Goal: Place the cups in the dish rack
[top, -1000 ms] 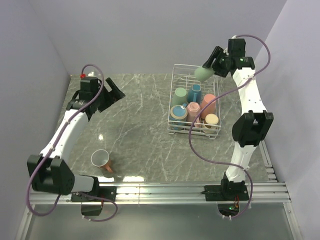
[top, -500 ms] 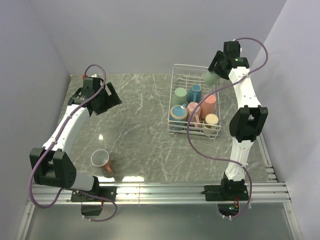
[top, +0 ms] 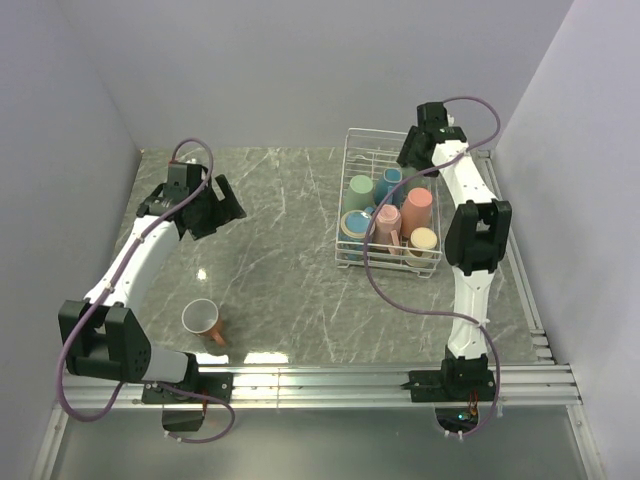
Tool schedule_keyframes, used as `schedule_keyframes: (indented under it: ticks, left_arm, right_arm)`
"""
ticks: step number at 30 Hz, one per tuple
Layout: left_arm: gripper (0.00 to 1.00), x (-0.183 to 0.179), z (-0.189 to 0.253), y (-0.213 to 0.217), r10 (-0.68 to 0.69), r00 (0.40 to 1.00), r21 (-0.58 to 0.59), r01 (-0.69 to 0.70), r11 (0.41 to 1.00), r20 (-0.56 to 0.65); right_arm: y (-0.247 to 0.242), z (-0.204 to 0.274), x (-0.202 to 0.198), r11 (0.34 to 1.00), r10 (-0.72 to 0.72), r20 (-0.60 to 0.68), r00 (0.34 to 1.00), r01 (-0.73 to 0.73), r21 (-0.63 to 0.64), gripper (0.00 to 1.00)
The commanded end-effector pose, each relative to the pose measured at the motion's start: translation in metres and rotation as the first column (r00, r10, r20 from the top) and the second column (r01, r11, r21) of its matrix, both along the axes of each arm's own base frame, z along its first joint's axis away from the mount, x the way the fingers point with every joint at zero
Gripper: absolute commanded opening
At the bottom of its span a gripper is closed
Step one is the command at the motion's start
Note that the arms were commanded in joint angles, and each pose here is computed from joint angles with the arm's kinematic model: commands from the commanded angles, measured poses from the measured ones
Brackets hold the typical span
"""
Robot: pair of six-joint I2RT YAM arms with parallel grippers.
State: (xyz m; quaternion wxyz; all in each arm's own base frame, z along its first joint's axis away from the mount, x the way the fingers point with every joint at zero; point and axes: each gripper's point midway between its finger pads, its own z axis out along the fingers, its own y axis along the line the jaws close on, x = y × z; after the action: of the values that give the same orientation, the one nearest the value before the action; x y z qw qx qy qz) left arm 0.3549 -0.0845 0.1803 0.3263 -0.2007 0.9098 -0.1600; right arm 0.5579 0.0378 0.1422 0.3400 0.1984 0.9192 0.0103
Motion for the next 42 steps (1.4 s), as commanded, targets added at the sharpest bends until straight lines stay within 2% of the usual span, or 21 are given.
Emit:
schedule_keyframes:
  ticks: [1,5,6,10,14,16,17,18,19,22,23,32,38,42]
  left_arm:
    - [0.93,-0.005,0.012,-0.006,-0.029,0.999,-0.031,0.030,0.999,0.046]
    - [0.96,-0.005,0.011,-0.006,-0.031,0.999,-0.030,0.032,0.999,0.041]
    - [0.99,-0.004,0.011,-0.006,-0.032,0.999,-0.029,0.033,0.999,0.042]
    - [0.99,-0.003,0.011,-0.008,-0.040,0.999,-0.038,0.042,0.998,0.036]
    - [0.99,-0.002,0.010,-0.011,-0.048,0.998,-0.050,0.049,0.998,0.030]
    - [0.99,-0.001,0.010,-0.012,-0.050,0.998,-0.049,0.051,0.997,0.028]
    - [0.99,-0.001,0.010,-0.013,-0.051,0.998,-0.048,0.052,0.998,0.027]
    - [0.99,-0.001,0.011,-0.014,-0.051,0.998,-0.047,0.053,0.997,0.025]
    - [0.99,-0.001,0.012,-0.014,-0.051,0.998,-0.048,0.053,0.997,0.027]
    - [0.99,-0.001,0.013,-0.016,-0.056,0.998,-0.049,0.057,0.997,0.028]
    - [0.99,-0.001,0.014,-0.017,-0.056,0.998,-0.050,0.058,0.997,0.030]
    - [0.99,0.000,0.034,-0.025,-0.063,0.995,-0.077,0.068,0.995,0.072]
    - [0.99,0.011,0.090,-0.047,-0.082,0.973,-0.177,0.121,0.977,0.215]
    - [0.99,0.021,0.136,-0.057,-0.076,0.941,-0.221,0.156,0.963,0.330]
  right_arm:
    - [-0.012,-0.006,0.003,0.997,-0.047,-0.004,0.999,0.046,-0.059,0.00]
    - [-0.023,-0.013,-0.001,0.989,-0.085,-0.027,0.996,0.081,-0.125,0.00]
    - [-0.024,-0.016,-0.003,0.987,-0.091,-0.037,0.995,0.085,-0.137,0.00]
    - [-0.029,-0.017,-0.009,0.976,-0.114,-0.049,0.992,0.102,-0.193,0.00]
    - [-0.027,-0.014,-0.009,0.977,-0.095,-0.048,0.994,0.084,-0.194,0.01]
    - [-0.023,-0.010,-0.009,0.981,-0.078,-0.043,0.996,0.069,-0.180,0.11]
    - [-0.022,-0.008,-0.009,0.982,-0.071,-0.039,0.997,0.063,-0.176,0.26]
    - [-0.020,-0.002,-0.009,0.984,-0.063,-0.027,0.998,0.058,-0.169,0.35]
    - [-0.018,0.001,-0.008,0.986,-0.057,-0.022,0.998,0.052,-0.161,0.51]
    - [-0.016,0.016,-0.008,0.988,-0.049,0.007,0.999,0.049,-0.147,0.75]
    - [-0.017,0.021,-0.008,0.988,-0.052,0.016,0.999,0.053,-0.144,0.78]
    - [-0.020,0.094,-0.018,0.988,-0.057,0.148,0.987,0.077,-0.133,0.86]
    - [-0.021,0.158,-0.045,0.991,-0.079,0.265,0.961,0.104,-0.085,0.87]
    - [0.000,0.196,-0.072,0.999,-0.041,0.340,0.940,0.043,0.003,0.87]
